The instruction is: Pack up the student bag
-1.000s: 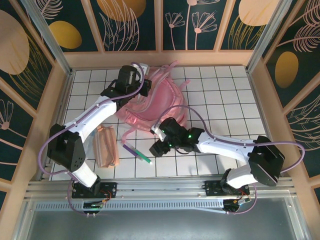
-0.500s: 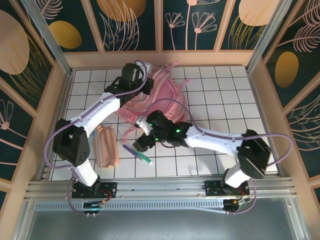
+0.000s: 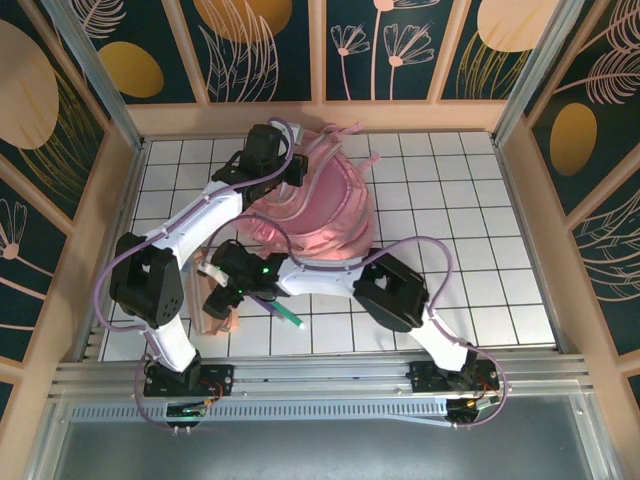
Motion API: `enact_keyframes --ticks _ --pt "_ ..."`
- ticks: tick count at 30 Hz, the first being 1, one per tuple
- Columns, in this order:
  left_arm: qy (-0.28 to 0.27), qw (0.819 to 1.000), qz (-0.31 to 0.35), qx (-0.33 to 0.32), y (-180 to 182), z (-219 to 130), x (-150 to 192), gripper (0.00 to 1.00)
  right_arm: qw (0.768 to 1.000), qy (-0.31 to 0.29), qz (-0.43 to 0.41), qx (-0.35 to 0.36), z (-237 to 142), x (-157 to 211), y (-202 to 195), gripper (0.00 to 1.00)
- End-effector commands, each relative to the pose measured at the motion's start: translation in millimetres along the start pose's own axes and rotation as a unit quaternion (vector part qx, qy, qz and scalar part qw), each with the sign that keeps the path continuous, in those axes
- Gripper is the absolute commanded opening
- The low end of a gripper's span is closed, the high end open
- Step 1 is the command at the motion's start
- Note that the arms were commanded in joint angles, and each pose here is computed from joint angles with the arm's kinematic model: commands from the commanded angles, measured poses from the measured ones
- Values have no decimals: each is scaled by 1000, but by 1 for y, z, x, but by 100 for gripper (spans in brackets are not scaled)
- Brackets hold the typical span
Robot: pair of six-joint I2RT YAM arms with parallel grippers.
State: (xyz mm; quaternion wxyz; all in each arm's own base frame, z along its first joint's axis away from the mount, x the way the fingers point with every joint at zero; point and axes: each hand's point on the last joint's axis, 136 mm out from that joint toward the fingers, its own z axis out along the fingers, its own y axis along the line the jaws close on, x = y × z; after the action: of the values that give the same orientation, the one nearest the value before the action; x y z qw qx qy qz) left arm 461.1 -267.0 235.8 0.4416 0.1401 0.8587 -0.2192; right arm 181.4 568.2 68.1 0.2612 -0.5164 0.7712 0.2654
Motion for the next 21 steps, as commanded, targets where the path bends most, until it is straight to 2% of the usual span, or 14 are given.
enact_keyframes --ticks 1,6,8,10,17,21 --pt "-40 999 4 7 -1 -6 -26 0 999 19 2 49 8 3 -19 95" --pt "-39 999 5 14 -4 -4 -28 0 994 42 19 102 28 14 -43 98" --pt "-37 999 5 18 -5 -2 -28 0 993 54 28 101 34 20 -47 98" --pt "-35 999 5 21 -6 0 -28 0 994 56 29 92 37 21 -45 93" --pt "-29 999 3 19 -4 4 -23 0 993 62 50 84 37 28 -52 61" --pt "-33 999 10 13 -3 1 -26 0 994 50 54 84 29 20 -54 39"
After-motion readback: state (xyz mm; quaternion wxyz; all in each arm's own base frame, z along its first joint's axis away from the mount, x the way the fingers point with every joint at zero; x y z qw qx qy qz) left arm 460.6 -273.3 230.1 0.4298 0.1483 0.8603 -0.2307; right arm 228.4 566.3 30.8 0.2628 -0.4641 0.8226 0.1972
